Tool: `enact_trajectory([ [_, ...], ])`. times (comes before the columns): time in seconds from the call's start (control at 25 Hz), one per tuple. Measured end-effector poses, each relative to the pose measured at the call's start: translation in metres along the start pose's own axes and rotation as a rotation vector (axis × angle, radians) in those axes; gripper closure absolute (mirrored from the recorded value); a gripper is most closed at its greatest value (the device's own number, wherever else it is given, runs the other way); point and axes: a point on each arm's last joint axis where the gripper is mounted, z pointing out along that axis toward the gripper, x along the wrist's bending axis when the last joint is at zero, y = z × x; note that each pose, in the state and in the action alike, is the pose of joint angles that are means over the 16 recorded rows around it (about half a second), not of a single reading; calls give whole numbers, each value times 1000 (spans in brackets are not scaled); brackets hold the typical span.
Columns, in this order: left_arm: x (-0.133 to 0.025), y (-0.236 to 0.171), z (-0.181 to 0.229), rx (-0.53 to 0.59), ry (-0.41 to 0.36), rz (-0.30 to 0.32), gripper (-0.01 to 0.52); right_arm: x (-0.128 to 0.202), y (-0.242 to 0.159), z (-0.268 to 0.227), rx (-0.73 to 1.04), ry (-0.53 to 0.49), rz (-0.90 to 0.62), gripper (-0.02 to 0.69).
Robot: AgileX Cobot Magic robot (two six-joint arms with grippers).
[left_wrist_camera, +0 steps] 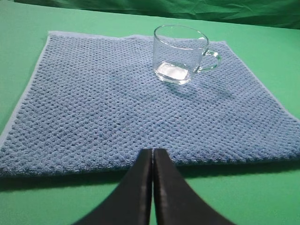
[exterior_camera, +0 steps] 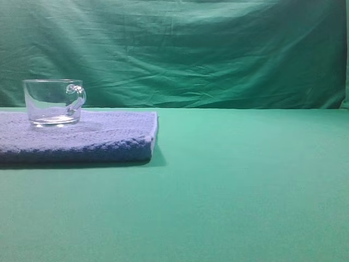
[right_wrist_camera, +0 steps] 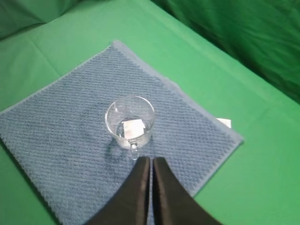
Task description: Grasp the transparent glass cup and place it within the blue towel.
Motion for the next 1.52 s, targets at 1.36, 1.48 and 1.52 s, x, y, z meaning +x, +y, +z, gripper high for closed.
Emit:
enact_trajectory([
  [1.36, 0, 0, 0, 0, 0, 0, 514, 27, -207, -88, -403, -116, 64, 665],
  [1.48, 0, 0, 0, 0, 0, 0, 514, 24, -218, -84, -408, -166, 83, 665],
  [1.52, 0, 0, 0, 0, 0, 0, 514, 22, -223, -83, -409, -187, 91, 665],
])
